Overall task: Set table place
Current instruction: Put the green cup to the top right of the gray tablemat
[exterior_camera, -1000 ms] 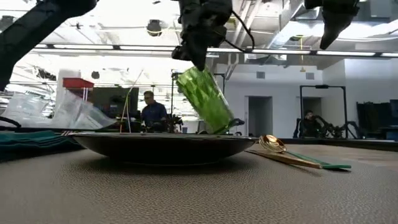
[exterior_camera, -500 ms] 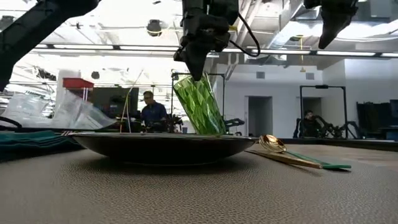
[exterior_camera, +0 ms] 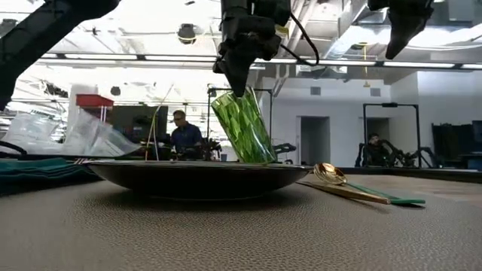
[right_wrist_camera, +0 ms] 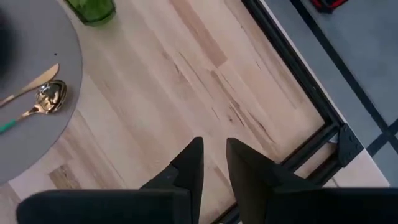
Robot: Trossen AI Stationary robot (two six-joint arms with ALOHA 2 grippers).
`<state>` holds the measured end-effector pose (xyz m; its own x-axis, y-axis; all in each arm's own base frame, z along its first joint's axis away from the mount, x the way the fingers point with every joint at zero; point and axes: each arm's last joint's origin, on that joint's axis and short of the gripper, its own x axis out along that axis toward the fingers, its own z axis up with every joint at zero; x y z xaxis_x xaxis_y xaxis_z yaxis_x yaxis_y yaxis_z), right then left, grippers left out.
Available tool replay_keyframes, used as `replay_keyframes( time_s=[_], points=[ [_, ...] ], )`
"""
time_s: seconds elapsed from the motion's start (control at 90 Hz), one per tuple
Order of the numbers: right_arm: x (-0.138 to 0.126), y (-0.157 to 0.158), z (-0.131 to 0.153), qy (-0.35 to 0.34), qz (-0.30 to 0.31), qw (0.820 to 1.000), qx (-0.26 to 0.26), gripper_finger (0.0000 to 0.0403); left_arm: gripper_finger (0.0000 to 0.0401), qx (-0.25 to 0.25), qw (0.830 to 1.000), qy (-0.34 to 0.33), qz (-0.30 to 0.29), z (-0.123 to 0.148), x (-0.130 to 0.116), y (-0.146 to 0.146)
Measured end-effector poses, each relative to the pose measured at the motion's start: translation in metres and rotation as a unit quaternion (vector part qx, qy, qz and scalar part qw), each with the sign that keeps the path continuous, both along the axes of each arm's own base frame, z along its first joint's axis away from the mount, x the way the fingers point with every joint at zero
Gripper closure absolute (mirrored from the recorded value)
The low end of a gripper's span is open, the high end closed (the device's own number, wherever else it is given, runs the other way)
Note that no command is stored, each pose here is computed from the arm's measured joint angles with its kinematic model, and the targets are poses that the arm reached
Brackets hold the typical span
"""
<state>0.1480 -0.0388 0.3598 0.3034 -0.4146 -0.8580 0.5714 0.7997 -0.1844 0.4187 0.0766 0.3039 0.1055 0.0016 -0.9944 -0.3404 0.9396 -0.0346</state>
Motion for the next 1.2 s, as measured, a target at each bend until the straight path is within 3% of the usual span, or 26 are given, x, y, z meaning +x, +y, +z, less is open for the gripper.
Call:
replay_keyframes(
  time_s=[0.322,0.811,1.078,1.2],
  points=[
    [0.000,0.000,0.000,-0.001,0.001,1.000,0.000,0.0345,0.0397,0.007,1.000,0.001,-0.008,0.000,0.000,0.000],
    [0.001,0.001,0.000,-0.003,0.015,1.000,0.020,0.0344,0.0309,0.017,1.000,0.002,-0.017,0.001,0.000,0.000],
    [0.003,0.001,0.001,-0.016,0.017,1.000,0.016,0.0345,0.0303,0.018,1.000,-0.002,-0.016,0.003,0.000,0.000],
    [0.004,0.001,0.001,-0.022,0.018,0.999,0.014,0.0345,0.0303,0.045,0.999,-0.025,-0.008,0.013,0.000,0.001]
  ],
)
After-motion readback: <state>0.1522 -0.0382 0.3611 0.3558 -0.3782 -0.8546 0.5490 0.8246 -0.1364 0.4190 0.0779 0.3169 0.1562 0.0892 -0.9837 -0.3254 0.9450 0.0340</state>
